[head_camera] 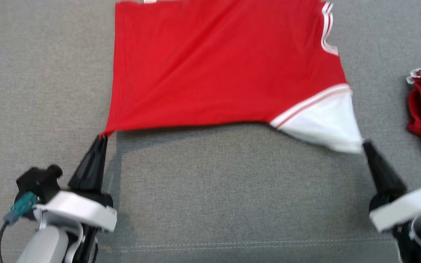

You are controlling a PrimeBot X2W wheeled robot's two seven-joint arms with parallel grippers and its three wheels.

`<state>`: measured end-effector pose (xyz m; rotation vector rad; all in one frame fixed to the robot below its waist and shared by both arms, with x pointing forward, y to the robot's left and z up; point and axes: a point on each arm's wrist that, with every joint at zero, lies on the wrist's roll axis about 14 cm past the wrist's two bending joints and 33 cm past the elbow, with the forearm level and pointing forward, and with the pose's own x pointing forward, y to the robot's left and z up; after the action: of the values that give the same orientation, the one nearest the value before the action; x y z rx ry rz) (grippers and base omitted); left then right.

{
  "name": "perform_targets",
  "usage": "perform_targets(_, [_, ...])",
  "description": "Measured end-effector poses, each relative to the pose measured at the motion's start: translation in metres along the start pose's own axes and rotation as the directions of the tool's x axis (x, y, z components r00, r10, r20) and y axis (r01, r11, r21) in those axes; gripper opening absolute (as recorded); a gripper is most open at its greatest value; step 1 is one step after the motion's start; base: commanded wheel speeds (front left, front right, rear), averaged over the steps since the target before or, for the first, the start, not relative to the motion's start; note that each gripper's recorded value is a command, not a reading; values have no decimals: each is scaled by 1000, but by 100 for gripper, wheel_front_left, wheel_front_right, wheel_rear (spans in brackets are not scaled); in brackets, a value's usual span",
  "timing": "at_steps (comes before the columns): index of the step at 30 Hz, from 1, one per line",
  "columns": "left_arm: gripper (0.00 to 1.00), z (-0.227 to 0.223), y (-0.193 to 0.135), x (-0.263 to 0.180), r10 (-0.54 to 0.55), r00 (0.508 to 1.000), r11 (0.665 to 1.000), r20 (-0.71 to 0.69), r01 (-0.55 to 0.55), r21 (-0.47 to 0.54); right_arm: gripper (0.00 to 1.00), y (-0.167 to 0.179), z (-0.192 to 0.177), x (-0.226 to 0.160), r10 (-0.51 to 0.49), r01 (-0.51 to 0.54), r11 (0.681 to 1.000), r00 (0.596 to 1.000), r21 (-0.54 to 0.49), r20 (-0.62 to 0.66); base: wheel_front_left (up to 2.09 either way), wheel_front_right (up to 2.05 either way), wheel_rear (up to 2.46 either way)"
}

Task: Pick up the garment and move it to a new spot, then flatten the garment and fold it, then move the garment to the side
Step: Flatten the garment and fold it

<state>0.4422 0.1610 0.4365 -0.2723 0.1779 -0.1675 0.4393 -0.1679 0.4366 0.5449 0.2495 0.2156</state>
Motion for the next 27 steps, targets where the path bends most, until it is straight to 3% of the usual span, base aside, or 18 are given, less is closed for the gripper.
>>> perform_targets(10, [0, -9, 1, -59, 69, 995, 997, -70, -71, -22, 0, 4, -51, -64, -105, 115, 990, 987, 78, -121, 0, 0, 0])
perform_targets(13, [0, -5, -1, -66, 70, 996, 997, -63, -71, -21, 0, 21, -47, -69, -91, 102, 982, 993, 159, -80, 0, 0, 0])
perform_targets(16, [0, 3, 2, -71, 73, 996, 997, -51, -73, -1, 0, 23, -33, -74, -90, 94, 984, 995, 153, -35, 0, 0, 0])
perform_targets(27, [0, -25, 5, -75, 83, 984, 996, -158, -88, -21, 0, 13, -58, -90, -143, 162, 970, 983, 179, -113, 0, 0, 0])
